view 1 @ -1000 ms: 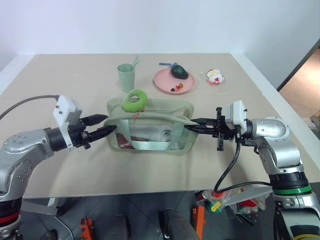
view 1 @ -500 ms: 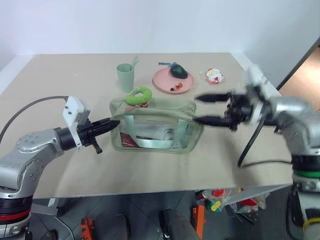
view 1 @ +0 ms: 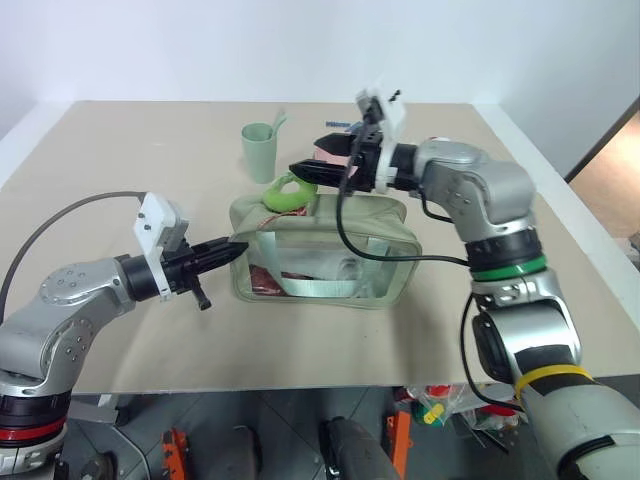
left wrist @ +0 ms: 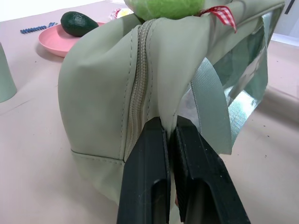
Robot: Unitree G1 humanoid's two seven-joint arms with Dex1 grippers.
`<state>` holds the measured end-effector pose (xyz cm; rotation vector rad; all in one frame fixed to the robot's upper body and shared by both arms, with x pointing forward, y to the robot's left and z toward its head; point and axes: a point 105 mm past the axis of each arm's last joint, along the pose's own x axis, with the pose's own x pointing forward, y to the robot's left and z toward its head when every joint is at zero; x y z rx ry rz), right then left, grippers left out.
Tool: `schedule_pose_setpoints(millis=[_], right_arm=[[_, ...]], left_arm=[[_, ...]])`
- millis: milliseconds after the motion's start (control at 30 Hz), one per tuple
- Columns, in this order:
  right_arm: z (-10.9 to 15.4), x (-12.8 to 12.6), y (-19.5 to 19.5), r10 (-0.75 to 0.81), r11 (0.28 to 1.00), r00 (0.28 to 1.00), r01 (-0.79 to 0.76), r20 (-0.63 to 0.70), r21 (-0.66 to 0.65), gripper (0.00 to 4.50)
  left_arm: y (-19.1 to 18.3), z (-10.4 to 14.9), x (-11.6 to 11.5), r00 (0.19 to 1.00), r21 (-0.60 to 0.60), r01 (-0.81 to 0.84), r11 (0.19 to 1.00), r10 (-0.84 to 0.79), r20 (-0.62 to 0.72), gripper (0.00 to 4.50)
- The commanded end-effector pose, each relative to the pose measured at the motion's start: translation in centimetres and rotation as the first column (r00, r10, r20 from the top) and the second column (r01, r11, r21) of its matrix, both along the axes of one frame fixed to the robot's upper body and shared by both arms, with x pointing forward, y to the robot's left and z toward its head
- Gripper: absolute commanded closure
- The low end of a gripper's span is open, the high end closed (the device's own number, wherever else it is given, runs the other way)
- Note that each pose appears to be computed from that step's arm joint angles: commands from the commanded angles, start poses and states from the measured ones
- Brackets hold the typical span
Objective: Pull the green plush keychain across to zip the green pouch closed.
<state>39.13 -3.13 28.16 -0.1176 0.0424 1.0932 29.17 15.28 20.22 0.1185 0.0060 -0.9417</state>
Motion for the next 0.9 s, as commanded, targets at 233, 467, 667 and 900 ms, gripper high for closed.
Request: schedule_pose_setpoints(millis=[233, 467, 667, 900], right_arm=[[-1.2, -2.4, 1.7, 0.190, 0.978, 0.980, -0.194, -0.055, -0.077, 0.86], [-0.7, -3.8, 1.3, 0.266, 0.961, 0.962, -0.270, -0.061, -0.058, 3.24], [-0.9, -4.2, 0.5, 0.290, 0.952, 0.954, -0.295, -0.078, -0.075, 4.44], [-0.7, -4.4, -0.2, 0.303, 0.949, 0.952, -0.306, -0.048, -0.081, 4.44]], left_arm=[[-0.6, -0.2, -0.5, 1.000, 0.008, 0.004, 1.000, -0.004, 0.013, 4.50], [-0.3, -0.2, -0.3, 1.000, 0.019, -0.006, 1.000, 0.005, 0.015, 4.50], [-0.3, 0.0, -0.1, 1.000, 0.025, -0.002, 1.000, 0.001, 0.019, 4.50], [-0.4, 0.0, 0.1, 1.000, 0.030, 0.002, 1.000, -0.003, 0.025, 4.50]])
